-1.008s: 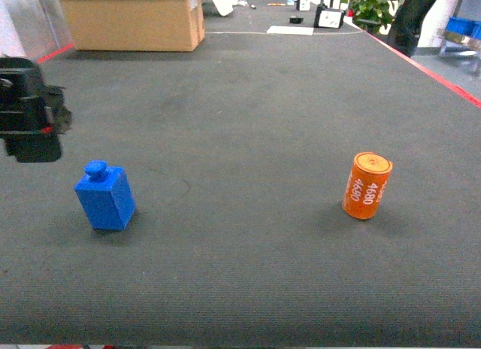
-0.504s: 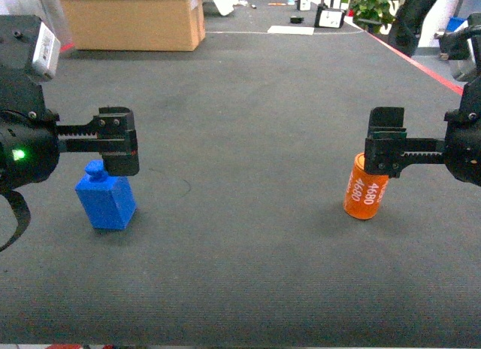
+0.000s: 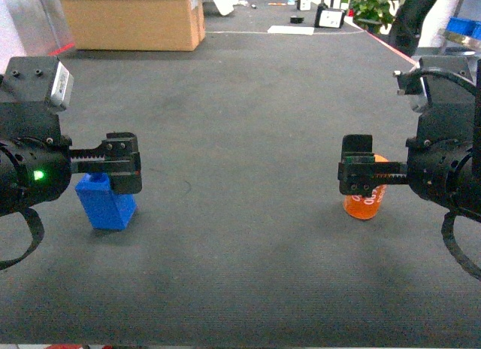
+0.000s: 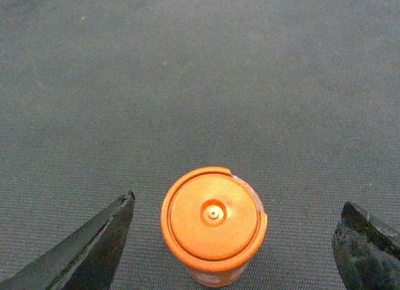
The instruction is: Sort blue parts and orange caps into right shelf containers
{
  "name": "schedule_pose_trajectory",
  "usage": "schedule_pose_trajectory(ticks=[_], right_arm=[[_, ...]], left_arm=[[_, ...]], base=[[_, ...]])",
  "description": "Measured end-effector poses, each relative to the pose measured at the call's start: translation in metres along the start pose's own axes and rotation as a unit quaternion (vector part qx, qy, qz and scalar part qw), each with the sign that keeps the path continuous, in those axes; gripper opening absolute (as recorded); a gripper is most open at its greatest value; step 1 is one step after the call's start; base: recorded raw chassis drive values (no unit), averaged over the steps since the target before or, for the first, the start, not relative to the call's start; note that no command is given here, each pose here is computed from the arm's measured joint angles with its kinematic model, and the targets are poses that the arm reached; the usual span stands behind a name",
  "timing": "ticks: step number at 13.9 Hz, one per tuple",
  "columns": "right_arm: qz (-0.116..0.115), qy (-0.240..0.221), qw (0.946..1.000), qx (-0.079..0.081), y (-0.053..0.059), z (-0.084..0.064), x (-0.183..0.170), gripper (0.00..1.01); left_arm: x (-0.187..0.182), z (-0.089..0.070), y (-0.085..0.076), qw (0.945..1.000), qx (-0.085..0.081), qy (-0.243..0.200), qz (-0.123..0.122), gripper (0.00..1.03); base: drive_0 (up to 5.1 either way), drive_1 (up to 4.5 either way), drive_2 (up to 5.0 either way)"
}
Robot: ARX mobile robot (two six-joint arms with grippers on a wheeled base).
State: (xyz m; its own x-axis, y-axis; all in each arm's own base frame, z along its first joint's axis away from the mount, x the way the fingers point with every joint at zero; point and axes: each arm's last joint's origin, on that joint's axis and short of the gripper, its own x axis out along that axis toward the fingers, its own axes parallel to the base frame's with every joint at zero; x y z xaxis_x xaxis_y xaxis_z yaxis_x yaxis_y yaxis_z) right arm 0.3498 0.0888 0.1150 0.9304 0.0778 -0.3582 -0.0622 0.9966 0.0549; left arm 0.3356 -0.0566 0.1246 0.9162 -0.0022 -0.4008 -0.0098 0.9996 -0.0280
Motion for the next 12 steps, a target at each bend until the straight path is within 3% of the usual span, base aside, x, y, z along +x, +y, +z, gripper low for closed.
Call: schedule_pose_trajectory(ticks=[9, 12], right_arm=[[-0.009, 0.037, 0.9992, 0.007, 0.001, -0.025, 0.025, 0.98], [-0.026, 0.039, 0.9989, 0.007, 0.0, -0.029, 0.031, 0.98]], left_arm=[[0.021, -0.029, 0.002, 0.9991, 0.002, 0.042, -0.001, 0.98], [0.025, -0.033, 0.004, 0.9986, -0.002, 0.053, 0.002, 0.98]], base=[[0.0, 0.0, 0.0], [0.0, 0.0, 0.0]])
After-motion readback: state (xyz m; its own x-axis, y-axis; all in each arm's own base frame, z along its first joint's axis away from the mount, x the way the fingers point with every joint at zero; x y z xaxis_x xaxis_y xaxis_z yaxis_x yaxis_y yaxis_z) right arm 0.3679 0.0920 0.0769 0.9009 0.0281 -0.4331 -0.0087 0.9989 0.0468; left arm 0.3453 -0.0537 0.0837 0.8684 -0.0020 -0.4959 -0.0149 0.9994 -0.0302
